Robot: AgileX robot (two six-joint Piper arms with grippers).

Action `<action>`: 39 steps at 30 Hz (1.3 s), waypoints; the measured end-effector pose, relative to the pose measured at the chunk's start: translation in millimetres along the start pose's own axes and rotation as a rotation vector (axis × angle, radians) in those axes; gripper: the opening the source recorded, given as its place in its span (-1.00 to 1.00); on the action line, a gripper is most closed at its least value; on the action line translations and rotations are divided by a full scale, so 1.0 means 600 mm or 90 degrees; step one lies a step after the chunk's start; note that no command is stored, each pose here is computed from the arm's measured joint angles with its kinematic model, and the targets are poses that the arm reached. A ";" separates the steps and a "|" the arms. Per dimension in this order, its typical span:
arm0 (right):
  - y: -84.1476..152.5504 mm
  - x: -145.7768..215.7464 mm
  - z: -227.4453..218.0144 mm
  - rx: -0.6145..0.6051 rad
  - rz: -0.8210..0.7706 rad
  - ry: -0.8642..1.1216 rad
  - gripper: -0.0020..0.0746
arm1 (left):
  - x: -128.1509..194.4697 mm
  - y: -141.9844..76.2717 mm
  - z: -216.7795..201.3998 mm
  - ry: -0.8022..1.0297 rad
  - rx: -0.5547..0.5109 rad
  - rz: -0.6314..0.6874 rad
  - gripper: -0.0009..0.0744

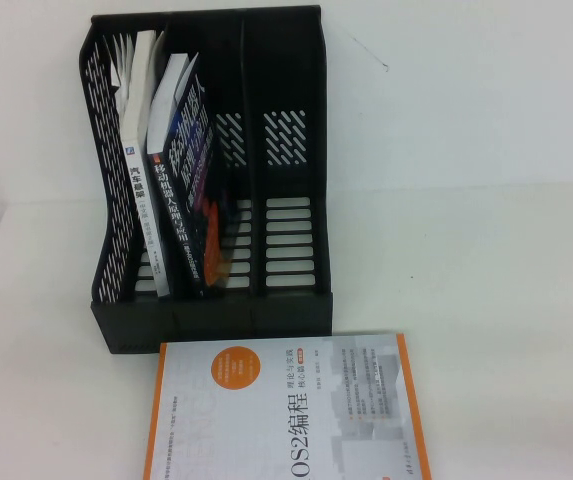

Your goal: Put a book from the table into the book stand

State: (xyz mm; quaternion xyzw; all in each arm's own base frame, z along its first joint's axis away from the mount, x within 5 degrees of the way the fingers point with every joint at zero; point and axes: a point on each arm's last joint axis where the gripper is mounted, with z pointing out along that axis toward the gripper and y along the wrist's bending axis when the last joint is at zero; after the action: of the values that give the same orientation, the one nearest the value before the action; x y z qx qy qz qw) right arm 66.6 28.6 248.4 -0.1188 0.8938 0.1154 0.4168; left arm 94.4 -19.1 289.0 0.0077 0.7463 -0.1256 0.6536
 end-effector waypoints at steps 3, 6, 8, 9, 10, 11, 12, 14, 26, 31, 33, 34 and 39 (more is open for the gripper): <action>0.000 0.000 0.000 -0.001 0.001 0.001 -0.95 | 0.002 0.000 -0.001 -0.002 0.000 -0.001 -0.98; 0.000 0.001 0.000 0.000 0.001 0.002 -0.95 | 0.019 0.003 -0.009 -0.009 0.001 -0.001 -0.98; 0.000 0.001 0.000 0.000 0.001 0.002 -0.95 | 0.041 0.008 -0.014 -0.005 -0.003 -0.007 -0.98; 0.000 0.001 0.000 0.000 0.001 0.002 -0.95 | 0.054 0.011 -0.018 -0.004 -0.008 -0.010 -0.98; 0.000 0.001 0.000 0.000 0.001 0.002 -0.95 | 0.069 0.015 -0.021 -0.001 -0.011 -0.011 -0.98; 0.000 0.001 0.000 0.000 0.001 0.002 -0.95 | 0.081 0.018 -0.024 0.000 -0.017 -0.013 -0.98; 0.000 0.001 0.000 0.000 0.001 0.002 -0.95 | 0.096 0.021 -0.027 0.001 -0.023 -0.013 -0.98; 0.000 0.001 0.000 0.000 0.001 0.002 -0.95 | 0.124 0.028 -0.033 0.003 -0.035 -0.015 -0.98; 0.000 0.002 0.001 0.001 0.000 0.004 -0.95 | 0.189 0.046 -0.050 0.070 -0.109 -0.034 -0.98; 0.000 0.002 0.001 0.001 0.000 0.004 -0.95 | 0.190 0.046 -0.050 0.077 -0.111 -0.031 -0.98; 0.000 0.002 0.001 0.001 0.000 0.004 -0.95 | 0.190 0.046 -0.050 0.078 -0.111 -0.028 -0.98; 0.000 0.002 0.001 0.001 0.000 0.004 -0.95 | 0.190 0.046 -0.050 0.078 -0.111 -0.028 -0.98; 0.000 0.002 0.001 0.001 0.000 0.004 -0.95 | 0.190 0.046 -0.050 0.078 -0.112 -0.026 -0.98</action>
State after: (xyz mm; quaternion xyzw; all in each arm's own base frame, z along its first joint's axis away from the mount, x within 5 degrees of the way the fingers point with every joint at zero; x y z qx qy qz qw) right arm 66.3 28.5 247.4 -0.1186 0.8952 0.1147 0.4141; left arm 53.3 -3.6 175.9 -0.0571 0.7928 -0.0724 0.6025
